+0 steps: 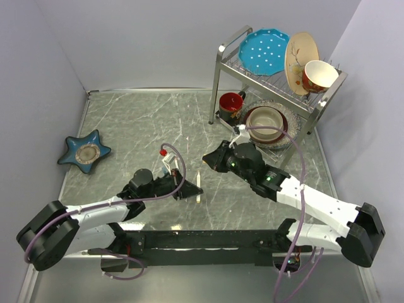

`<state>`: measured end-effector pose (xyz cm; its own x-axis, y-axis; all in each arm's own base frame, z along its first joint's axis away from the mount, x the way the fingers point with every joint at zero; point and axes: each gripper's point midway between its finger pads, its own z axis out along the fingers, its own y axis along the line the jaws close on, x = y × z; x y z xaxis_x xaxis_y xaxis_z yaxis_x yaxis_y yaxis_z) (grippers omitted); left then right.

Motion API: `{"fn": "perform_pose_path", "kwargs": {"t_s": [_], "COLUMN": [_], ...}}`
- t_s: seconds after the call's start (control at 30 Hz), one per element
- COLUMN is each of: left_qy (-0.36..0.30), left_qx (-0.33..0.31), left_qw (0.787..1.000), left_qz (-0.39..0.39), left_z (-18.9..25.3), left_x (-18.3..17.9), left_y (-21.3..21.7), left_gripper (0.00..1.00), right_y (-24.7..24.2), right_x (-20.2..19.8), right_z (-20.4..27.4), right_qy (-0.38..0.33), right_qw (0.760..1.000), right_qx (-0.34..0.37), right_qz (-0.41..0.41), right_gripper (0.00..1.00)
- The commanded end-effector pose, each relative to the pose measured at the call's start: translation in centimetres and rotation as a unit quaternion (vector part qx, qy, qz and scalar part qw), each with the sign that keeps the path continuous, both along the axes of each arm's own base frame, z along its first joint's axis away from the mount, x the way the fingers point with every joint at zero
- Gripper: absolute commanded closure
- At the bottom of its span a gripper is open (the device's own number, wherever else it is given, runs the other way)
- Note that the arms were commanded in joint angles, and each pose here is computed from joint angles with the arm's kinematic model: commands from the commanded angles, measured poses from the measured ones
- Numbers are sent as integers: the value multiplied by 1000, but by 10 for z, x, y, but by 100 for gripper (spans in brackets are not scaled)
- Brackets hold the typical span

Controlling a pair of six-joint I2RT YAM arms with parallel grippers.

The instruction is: Insert the pens into the pen caps

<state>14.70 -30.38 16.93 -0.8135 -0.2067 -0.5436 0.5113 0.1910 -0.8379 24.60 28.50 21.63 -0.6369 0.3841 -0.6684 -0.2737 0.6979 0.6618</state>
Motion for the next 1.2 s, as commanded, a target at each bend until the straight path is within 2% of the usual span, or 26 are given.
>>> {"fn": "perform_pose_path", "kwargs": {"t_s": [0.0, 0.87, 1.17], "left_qy": [-24, -56, -54], "left_qx": [-49, -16, -17], "left_qw": [998, 998, 998], "left_qz": [-8, -10, -29], "left_z": [32, 32, 26], "left_x": [1, 9, 5], "left_y": [-8, -16, -20], "left_gripper": [99, 99, 99], "right_y": [3, 6, -9], "right_x": [-1, -27, -25], "right_z": [28, 24, 24], "right_qy": [-36, -47, -53], "right_qw": [998, 998, 998], "right_qx": [49, 39, 28], "right_qz": [-13, 13, -15], "right_gripper": [100, 100, 100]}}
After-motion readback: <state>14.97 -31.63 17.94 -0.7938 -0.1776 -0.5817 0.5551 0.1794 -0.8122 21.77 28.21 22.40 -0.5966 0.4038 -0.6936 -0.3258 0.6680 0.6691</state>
